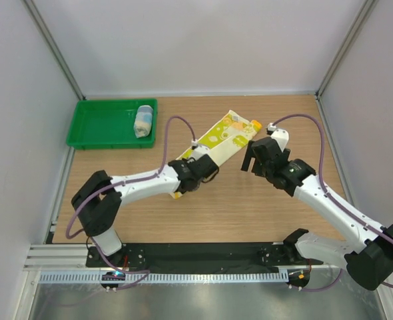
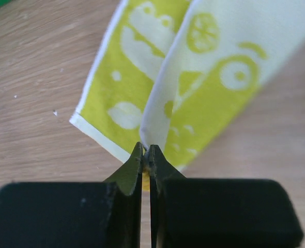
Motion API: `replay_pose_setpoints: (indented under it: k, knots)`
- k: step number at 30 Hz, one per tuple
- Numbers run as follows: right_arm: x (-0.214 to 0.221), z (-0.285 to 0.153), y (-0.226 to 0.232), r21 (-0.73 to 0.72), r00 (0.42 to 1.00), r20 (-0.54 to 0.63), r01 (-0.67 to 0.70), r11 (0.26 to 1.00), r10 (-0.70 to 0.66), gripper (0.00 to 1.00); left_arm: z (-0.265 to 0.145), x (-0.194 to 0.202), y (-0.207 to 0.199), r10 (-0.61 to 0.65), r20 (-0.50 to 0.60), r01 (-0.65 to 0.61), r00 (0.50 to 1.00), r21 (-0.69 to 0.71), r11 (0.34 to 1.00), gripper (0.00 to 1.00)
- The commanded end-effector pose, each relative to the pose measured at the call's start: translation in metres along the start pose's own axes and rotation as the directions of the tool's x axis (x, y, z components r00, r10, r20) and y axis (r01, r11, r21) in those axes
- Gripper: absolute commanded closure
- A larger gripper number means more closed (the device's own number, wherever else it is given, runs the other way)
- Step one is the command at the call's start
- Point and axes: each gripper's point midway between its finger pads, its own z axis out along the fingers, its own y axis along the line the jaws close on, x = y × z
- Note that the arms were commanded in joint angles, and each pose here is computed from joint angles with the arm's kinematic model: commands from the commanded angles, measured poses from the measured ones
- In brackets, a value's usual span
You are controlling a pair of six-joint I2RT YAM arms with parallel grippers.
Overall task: Roll the towels
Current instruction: Flatten the towel
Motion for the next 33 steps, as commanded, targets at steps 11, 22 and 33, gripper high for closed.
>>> replay_pose_setpoints:
  k: [11, 22, 33]
  knots:
    - [-0.065, -0.010, -0.030, 0.150, 0.985, 0.151, -0.109, 0.983, 0.086, 0.09, -0.088, 0.108, -0.060, 0.372, 0.182, -0.396, 0.910, 0.120, 0.910, 1.00]
    - [-0.056, 0.107, -0.009, 0.130, 0.987, -0.147, -0.052, 0.990, 0.072, 0.11, -0.092, 0.136, -0.041, 0.320, 0.070, -0.323, 0.945, 0.025, 0.946, 1.00]
    - [-0.016, 0.193, 0.028, -0.089, 0.920, -0.365, -0.184, 0.979, 0.140, 0.23, -0.113, 0.156, -0.019, 0.115, -0.022, -0.112, 0.993, 0.109, 0.988, 0.19]
